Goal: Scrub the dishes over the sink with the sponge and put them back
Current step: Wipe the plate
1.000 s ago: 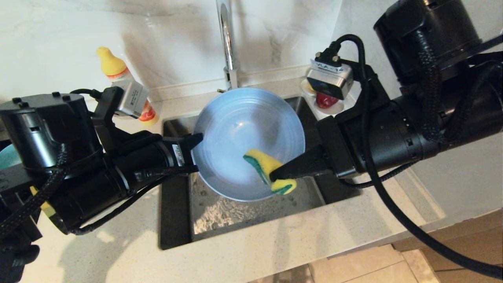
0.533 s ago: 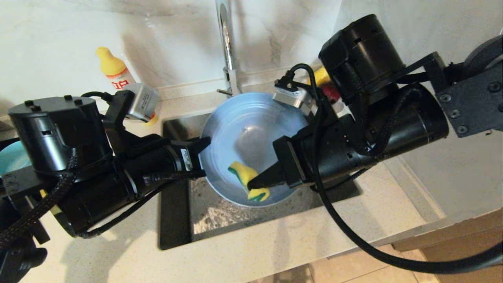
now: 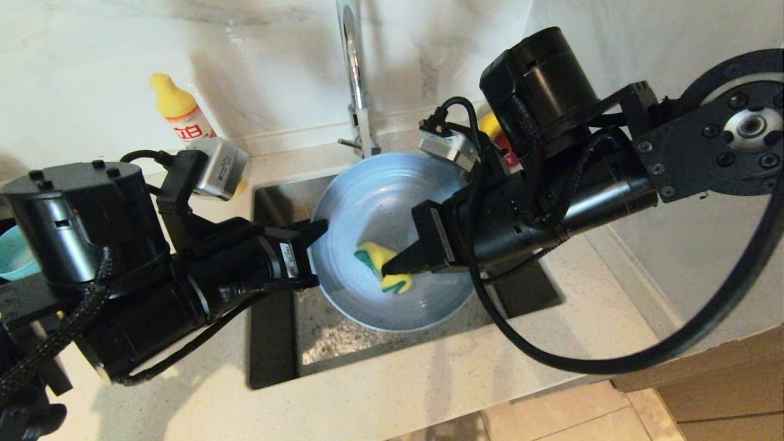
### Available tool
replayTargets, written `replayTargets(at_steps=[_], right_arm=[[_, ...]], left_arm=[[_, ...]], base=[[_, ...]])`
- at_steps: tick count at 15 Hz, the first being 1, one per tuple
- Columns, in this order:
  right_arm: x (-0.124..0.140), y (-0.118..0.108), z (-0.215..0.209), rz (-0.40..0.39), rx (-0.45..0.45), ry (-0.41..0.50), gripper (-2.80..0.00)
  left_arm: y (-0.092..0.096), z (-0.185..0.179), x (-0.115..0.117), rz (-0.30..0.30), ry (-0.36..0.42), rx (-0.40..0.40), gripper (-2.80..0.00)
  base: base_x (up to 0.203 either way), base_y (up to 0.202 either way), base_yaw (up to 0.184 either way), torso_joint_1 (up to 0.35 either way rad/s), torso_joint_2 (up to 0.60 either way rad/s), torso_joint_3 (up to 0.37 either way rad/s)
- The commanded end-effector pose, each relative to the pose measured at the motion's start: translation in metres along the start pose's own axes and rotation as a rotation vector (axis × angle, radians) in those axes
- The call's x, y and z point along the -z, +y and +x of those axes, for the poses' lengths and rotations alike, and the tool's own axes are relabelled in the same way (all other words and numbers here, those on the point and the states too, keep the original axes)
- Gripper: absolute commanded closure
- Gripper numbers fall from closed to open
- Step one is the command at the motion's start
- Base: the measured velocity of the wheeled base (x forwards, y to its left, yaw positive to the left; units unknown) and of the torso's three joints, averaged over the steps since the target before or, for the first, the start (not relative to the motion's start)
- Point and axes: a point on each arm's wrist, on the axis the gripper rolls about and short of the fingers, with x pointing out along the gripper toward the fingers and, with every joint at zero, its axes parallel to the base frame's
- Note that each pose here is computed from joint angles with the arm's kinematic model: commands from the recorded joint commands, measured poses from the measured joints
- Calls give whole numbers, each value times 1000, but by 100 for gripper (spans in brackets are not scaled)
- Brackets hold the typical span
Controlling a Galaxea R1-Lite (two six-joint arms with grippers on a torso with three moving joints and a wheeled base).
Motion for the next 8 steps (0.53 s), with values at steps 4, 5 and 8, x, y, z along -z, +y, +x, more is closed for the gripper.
replayTargets(at_steps=[4, 5, 8], right_arm=[[-11, -16, -4, 27, 33, -41, 0], [-11, -17, -6, 28, 35, -45, 0], [-18, -17, -28, 26, 42, -106, 0]], left_arm=[[-8, -7, 4, 3, 7, 34, 0], [-8, -7, 4, 6, 8, 38, 0], [-15, -11, 7, 24, 16, 69, 0]], base=[[0, 0, 0, 0, 0, 0], [0, 0, 0, 0, 0, 0], [0, 0, 0, 0, 0, 0]])
